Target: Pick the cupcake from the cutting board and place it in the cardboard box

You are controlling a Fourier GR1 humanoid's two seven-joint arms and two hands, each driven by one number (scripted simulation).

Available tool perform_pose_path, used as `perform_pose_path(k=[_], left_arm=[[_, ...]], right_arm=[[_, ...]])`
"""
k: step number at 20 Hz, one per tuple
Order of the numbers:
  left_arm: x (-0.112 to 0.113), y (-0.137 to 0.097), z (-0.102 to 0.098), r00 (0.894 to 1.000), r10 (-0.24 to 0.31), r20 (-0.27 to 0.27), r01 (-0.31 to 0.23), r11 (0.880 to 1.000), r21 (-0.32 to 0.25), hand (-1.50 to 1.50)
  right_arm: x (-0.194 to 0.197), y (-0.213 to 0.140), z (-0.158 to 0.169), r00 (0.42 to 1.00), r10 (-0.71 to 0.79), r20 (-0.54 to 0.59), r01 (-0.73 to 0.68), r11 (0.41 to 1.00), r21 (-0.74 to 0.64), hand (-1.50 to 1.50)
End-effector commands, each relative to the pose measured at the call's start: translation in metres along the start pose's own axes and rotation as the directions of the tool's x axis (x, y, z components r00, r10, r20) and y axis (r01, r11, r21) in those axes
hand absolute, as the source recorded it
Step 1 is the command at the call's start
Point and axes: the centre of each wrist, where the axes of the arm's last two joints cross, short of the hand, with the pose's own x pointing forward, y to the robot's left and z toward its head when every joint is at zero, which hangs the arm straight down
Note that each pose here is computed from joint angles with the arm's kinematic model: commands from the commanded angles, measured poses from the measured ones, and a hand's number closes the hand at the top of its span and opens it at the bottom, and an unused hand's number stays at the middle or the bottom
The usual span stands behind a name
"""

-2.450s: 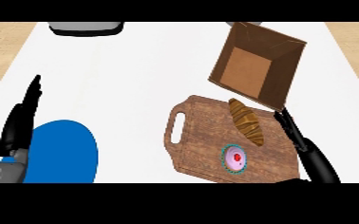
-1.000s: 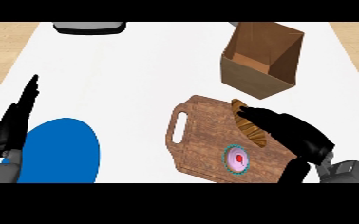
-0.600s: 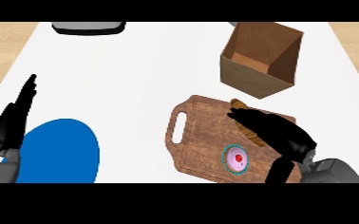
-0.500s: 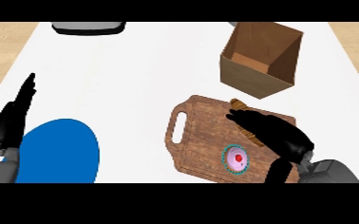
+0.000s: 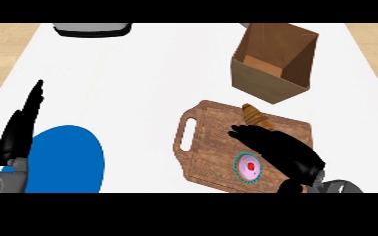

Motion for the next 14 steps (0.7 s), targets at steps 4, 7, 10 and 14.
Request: perform_pose_path(k=[4, 7, 10, 14], left_arm=[[0.009, 0.0, 0.003, 1.0, 0.001, 0.005, -0.001, 1.0, -0.002, 0.0], [0.001, 0.012, -0.012, 1.0, 0.007, -0.004, -0.007, 1.0, 0.01, 0.0], [-0.001, -0.008, -0.01, 1.0, -0.007, 0.0, 0.007, 1.0, -0.006, 0.0], [0.018, 0.009, -0.007, 1.0, 0.001, 0.003, -0.001, 1.0, -0.001, 0.0]], right_arm=[[0.025, 0.003, 0.023, 0.999, -0.006, 0.052, 0.006, 1.0, -0.004, -1.5], [0.019, 0.003, -0.007, 0.999, 0.036, -0.006, -0.036, 0.999, 0.03, -1.5], [0.046, 0.008, 0.005, 0.994, 0.079, -0.073, -0.073, 0.994, 0.081, -1.5], [0.023, 0.006, -0.008, 0.991, 0.045, -0.125, -0.035, 0.996, 0.084, -1.5]])
